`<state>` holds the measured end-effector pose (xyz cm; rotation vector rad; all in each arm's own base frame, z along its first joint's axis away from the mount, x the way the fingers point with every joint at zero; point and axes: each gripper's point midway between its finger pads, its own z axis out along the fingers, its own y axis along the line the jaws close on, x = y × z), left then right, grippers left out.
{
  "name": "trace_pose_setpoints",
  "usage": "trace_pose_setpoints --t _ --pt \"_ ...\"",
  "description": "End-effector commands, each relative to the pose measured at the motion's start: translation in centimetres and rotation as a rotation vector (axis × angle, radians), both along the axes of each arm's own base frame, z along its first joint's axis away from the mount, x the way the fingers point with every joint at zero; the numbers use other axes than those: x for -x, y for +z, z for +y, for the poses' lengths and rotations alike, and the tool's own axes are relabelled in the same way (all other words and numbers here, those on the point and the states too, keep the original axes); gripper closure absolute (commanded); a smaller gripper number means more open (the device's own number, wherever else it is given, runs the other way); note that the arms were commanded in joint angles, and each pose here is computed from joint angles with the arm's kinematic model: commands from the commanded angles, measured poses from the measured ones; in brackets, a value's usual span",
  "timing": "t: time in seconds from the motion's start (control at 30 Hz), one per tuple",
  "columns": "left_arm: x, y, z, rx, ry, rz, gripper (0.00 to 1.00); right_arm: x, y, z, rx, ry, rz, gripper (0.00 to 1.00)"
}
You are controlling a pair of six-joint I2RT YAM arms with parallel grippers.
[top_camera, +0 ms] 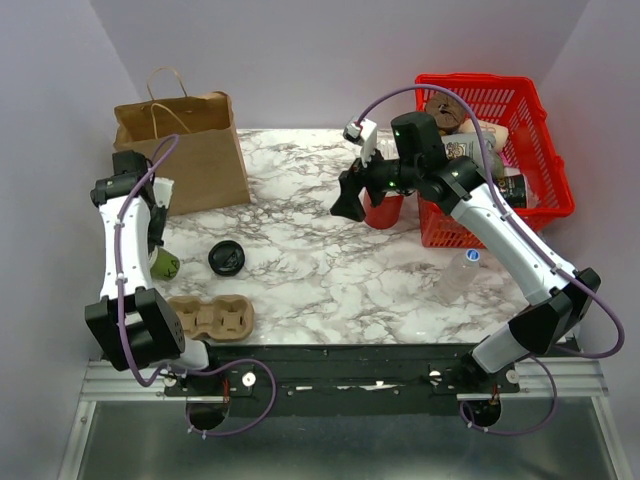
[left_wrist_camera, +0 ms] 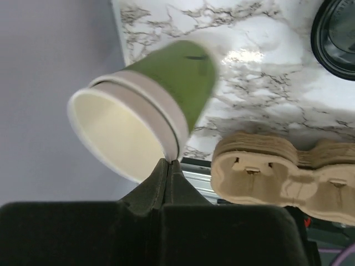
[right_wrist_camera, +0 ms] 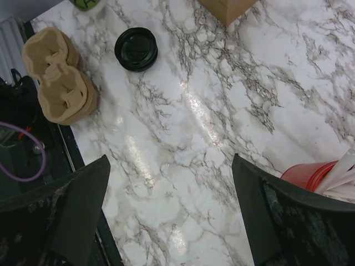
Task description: Pack the takeout coffee
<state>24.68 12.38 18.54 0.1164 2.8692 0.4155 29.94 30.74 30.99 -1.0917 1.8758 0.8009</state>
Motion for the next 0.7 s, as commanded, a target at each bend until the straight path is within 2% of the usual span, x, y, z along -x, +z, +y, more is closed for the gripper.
trace_pose_setpoints --t 0.0,0.03,0.07,0.13,0.17,0.23,0.27,0.33,0.4,0.5,0.67 --pt "1.8 0.0 1.2 0.006 0.043 0.030 1.00 -0.7 1.0 0.3 -0.019 -0.010 -0.025 0.00" --pt "1.6 -0.3 -0.1 0.134 0.023 0.012 1.00 -0.6 0.9 0.4 -0.020 -0.006 -0.023 0.00" --pt "2.1 0.0 1.3 0.072 0.091 0.016 1.00 -0.7 0.8 0.4 -0.020 -0.009 -0.019 0.00" --pt "2.0 -0.7 1.8 -0.041 0.004 0.037 1.00 -0.7 0.8 0.6 -0.023 -0.006 -0.010 0.00" --pt "2.1 -0.7 1.2 0.006 -0.002 0.031 1.00 -0.6 0.7 0.6 -0.023 -0.005 -0.007 0.00" --pt "1.5 1.6 1.5 -0.025 0.047 -0.052 1.00 -0.7 0.5 0.6 -0.017 -0.005 -0.002 0.00" --pt "1.9 2.0 3.5 -0.156 0.049 -0.042 1.00 -0.6 0.4 0.6 -0.014 -0.004 -0.002 0.00" --pt "2.4 -1.4 5.2 -0.271 0.019 0.039 1.00 -0.7 0.0 0.8 -0.012 -0.002 0.004 0.00" --pt "4.0 -3.7 4.7 -0.214 0.022 0.131 1.00 -0.8 0.1 0.9 -0.012 0.003 0.005 0.00" --pt "3.7 -4.2 3.5 -0.148 0.040 0.081 1.00 -0.9 0.0 0.9 -0.006 0.001 -0.006 0.00" --pt "3.3 -3.7 2.9 -0.110 0.072 0.049 1.00 -0.8 -0.4 0.6 0.005 -0.004 -0.001 0.00"
